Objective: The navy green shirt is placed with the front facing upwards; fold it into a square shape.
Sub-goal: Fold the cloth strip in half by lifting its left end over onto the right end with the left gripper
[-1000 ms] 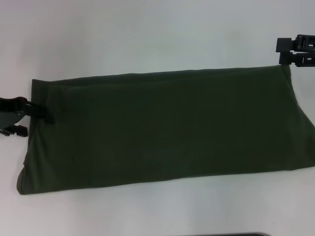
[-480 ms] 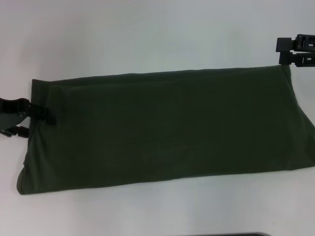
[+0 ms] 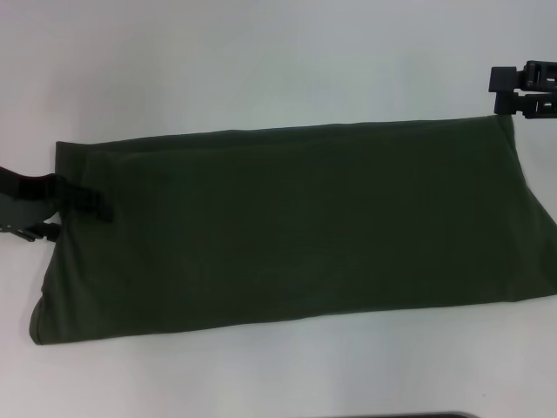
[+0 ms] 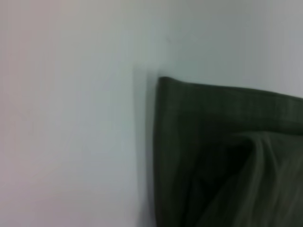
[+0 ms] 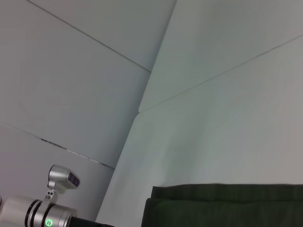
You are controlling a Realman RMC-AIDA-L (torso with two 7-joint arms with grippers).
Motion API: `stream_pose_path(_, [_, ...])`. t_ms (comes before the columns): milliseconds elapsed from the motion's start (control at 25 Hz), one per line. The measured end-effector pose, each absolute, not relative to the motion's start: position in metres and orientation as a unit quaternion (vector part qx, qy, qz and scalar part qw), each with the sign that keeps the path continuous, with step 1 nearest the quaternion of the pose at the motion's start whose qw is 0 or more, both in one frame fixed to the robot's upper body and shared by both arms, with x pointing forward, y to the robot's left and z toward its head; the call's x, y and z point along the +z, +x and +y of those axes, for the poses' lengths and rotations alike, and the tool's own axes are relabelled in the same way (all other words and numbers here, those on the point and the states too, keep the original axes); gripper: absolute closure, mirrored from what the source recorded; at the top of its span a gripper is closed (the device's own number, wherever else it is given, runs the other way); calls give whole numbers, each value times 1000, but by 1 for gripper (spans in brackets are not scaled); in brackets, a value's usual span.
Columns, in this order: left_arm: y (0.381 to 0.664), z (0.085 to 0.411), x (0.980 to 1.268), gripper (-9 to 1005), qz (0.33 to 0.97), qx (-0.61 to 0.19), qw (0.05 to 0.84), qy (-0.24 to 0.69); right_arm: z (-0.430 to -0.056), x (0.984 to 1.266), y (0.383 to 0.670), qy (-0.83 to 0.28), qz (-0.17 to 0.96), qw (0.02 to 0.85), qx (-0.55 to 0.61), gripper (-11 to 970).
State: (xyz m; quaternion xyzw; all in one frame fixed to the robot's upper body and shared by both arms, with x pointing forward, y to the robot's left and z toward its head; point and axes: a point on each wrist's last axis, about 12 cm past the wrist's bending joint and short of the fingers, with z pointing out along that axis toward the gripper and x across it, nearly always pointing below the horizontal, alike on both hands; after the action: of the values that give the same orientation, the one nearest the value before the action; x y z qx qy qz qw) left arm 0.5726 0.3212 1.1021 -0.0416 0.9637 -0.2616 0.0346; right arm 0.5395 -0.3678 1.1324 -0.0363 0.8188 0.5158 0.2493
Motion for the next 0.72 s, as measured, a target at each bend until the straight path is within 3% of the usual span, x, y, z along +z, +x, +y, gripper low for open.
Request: stream_pose_path(720, [576,300,1110,110,948,-317,38,-13,-368,1132,539,-36,819,249,516,46])
